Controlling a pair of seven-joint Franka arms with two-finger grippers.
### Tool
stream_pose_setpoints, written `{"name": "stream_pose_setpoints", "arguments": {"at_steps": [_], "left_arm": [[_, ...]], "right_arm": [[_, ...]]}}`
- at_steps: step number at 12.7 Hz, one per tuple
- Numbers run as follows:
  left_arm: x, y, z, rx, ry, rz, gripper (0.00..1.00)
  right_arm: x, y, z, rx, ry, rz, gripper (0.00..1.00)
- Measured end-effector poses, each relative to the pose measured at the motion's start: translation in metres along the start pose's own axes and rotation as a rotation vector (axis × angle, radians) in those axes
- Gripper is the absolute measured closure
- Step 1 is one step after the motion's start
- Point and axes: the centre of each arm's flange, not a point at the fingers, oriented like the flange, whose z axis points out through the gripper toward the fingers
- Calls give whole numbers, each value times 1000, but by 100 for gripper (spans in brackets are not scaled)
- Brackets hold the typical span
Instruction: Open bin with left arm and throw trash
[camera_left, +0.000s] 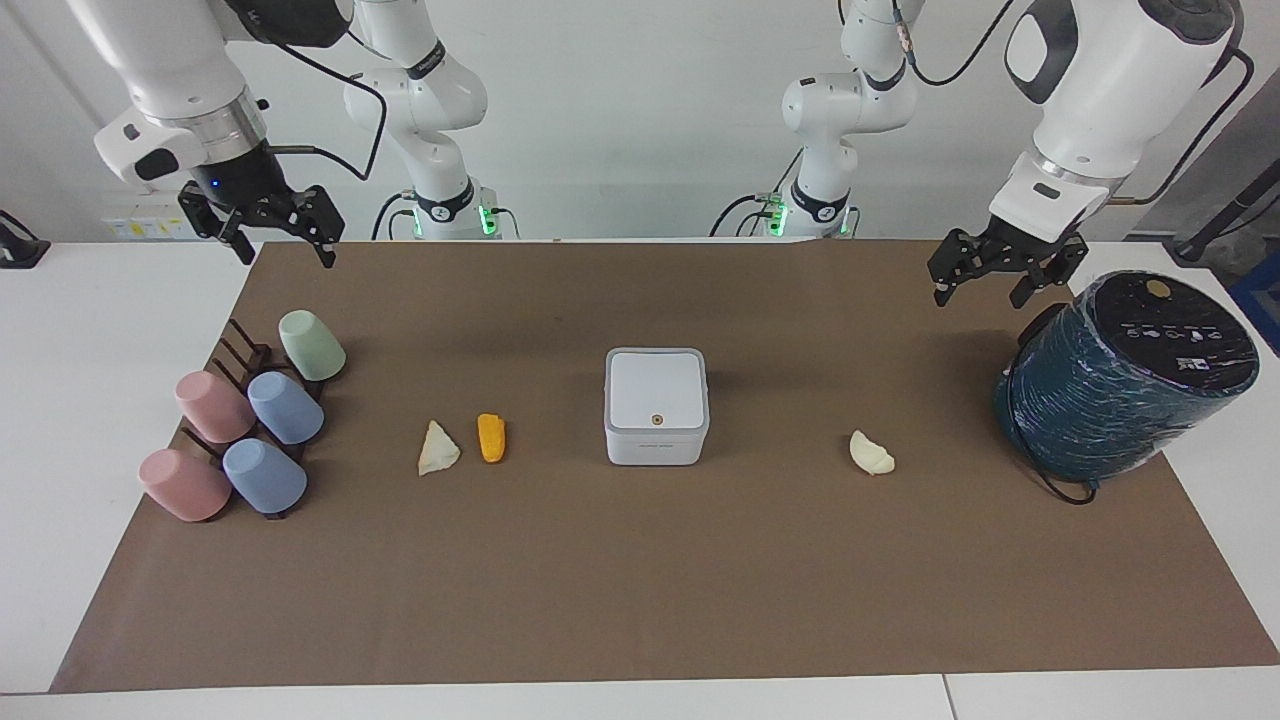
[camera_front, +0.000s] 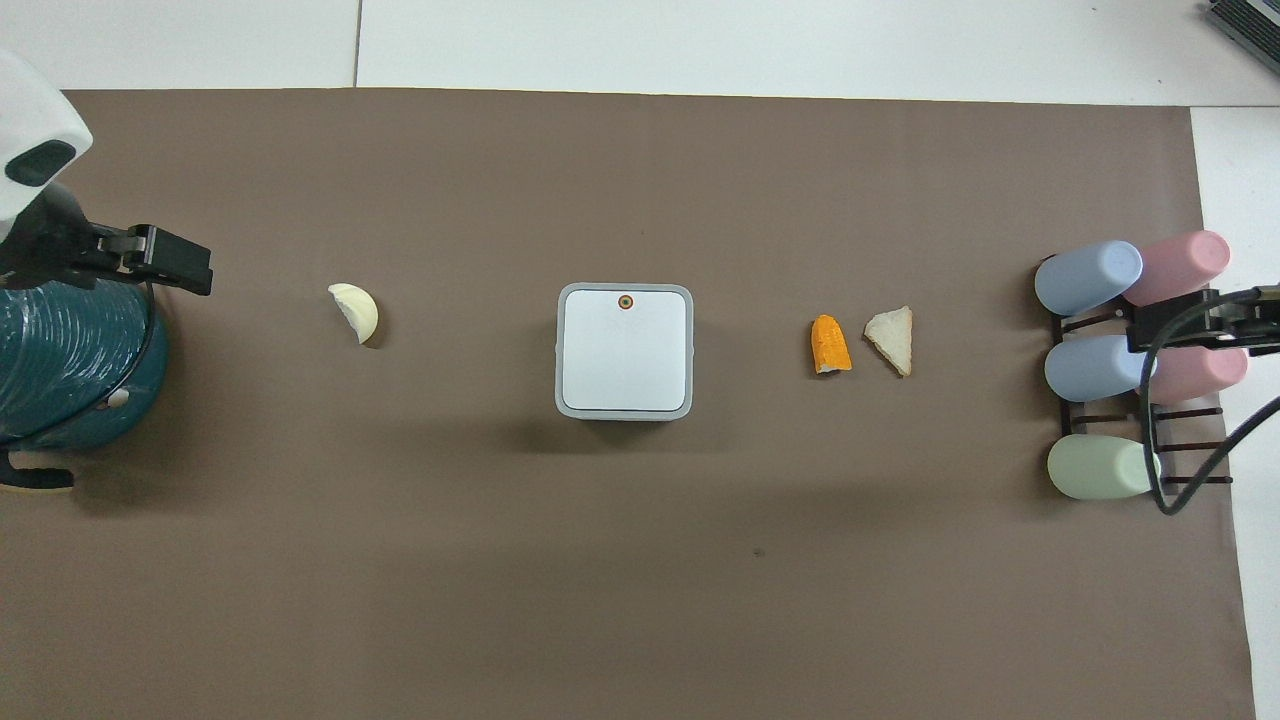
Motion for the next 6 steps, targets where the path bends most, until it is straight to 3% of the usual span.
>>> {"name": "stream_pose_setpoints", "arguments": {"at_steps": [6], "left_arm": [[3,31,6,-3,30,8,0]], "right_arm": [[0,0,2,0,-4,-1,0]]}}
